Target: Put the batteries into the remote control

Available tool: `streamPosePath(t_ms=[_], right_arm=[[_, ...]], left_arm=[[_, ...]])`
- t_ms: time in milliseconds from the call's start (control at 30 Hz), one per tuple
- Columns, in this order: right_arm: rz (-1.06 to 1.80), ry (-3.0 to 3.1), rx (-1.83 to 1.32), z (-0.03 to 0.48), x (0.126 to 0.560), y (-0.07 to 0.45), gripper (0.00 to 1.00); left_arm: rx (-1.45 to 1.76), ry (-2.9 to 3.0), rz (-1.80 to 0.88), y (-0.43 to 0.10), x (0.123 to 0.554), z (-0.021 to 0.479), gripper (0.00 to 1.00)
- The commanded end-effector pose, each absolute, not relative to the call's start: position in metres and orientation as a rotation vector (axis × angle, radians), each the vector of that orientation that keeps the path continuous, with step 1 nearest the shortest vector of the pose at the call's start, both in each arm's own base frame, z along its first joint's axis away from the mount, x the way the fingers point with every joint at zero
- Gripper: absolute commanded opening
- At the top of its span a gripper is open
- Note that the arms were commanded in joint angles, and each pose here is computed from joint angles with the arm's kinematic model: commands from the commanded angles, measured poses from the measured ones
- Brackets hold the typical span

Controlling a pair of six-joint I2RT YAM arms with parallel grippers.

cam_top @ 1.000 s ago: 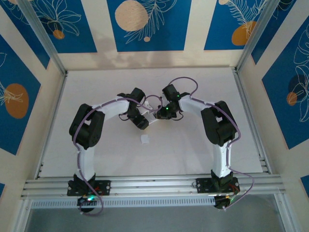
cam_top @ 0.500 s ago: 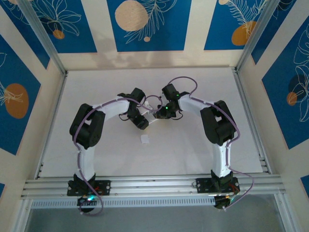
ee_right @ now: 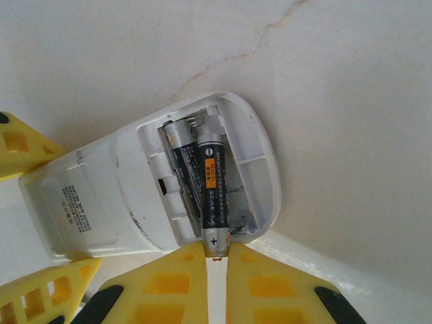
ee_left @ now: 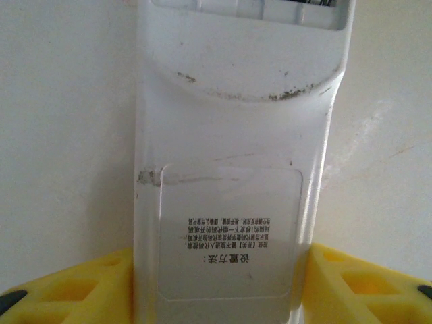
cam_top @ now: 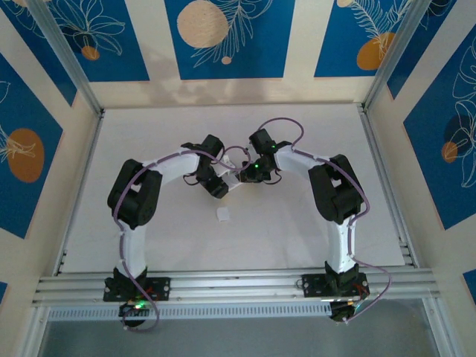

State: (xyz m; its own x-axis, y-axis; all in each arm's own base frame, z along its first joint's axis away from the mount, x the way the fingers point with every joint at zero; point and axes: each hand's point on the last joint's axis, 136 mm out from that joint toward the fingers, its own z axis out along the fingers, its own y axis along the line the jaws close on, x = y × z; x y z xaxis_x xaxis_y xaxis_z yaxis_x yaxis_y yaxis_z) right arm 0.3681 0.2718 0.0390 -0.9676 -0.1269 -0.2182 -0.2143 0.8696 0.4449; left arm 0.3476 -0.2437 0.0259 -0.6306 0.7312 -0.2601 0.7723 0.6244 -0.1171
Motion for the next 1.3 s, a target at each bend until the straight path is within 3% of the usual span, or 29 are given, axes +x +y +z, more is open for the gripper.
streamPosePath(t_ms=[0, 1267], right_arm=[[0.762, 2.805, -0.304, 0.060, 0.372, 0.279, 0.13], [0.801, 2.844, -0.277, 0.048, 0.364, 0.277, 0.13]], left_arm=[[1.269, 2.677, -0.353, -0.242, 0.346, 0.020, 0.55], [1.274, 2.672, -0.350, -0.242, 0.346, 0.021, 0.55]])
